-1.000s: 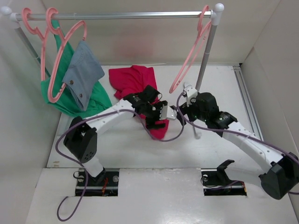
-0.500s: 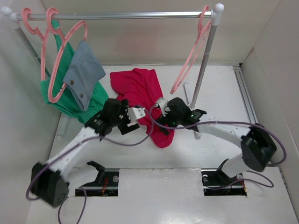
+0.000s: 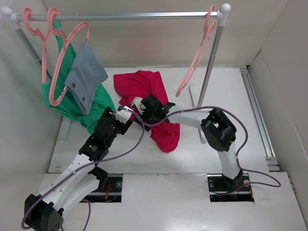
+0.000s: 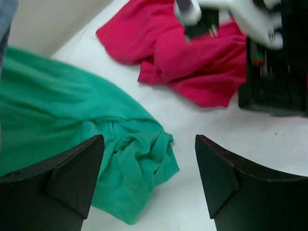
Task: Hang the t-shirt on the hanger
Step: Move the tshirt to the center of the board
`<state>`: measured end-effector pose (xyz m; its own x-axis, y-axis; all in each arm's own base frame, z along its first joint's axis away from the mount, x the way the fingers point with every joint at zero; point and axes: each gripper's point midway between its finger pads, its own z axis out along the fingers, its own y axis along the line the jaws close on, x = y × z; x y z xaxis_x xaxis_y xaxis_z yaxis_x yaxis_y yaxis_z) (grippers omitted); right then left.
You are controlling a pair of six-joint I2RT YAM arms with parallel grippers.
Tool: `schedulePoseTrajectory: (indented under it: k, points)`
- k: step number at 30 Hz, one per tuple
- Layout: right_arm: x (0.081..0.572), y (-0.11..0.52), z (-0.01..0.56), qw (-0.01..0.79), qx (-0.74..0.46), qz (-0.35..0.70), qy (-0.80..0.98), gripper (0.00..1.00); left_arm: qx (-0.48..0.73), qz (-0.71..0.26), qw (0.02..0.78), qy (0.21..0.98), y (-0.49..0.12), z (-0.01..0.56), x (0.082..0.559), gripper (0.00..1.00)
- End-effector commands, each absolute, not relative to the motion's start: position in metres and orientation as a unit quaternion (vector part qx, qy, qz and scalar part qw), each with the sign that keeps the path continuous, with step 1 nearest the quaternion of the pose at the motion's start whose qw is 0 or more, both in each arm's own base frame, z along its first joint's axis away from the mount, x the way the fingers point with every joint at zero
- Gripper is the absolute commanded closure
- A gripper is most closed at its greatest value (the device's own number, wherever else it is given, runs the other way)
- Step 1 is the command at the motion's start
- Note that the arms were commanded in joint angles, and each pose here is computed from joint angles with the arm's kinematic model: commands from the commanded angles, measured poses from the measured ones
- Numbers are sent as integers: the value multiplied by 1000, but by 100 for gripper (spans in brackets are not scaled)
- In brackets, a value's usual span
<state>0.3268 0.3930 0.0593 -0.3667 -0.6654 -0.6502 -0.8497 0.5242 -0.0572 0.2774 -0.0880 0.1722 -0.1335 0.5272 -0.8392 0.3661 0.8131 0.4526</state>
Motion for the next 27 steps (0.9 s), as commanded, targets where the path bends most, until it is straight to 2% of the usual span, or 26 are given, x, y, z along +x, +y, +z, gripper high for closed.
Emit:
schedulePoseTrajectory:
  k: [1,2,3,7,10,14,19,22,27]
  points:
    - [313,420,57,303,-511,154,790,18,240,87,591,765,-78,170,285,29]
    - [313,419,53,297,-512,152,792,26,240,87,591,765,-78,170,285,30]
    - [312,419,47,292,-512,150,794,49,250,81,591,763,-81,170,285,32]
    - [321,414,67,300,-493,200,792,100,301,66,578,756,-88,160,273,35]
    - [313,414,105,327,-509,263,751,100,381,40,562,733,-103,151,260,33]
    - [258,422,163,333,-563,387,651,100,475,13,530,703,-120,138,246,22]
    - [235,413,200,327,-583,439,600,100,503,-12,455,734,-133,114,256,13]
    - [235,413,205,318,-583,450,598,100,485,-35,455,746,-149,123,273,9]
    - [228,415,205,302,-578,470,595,100,453,-66,505,732,-171,153,293,7]
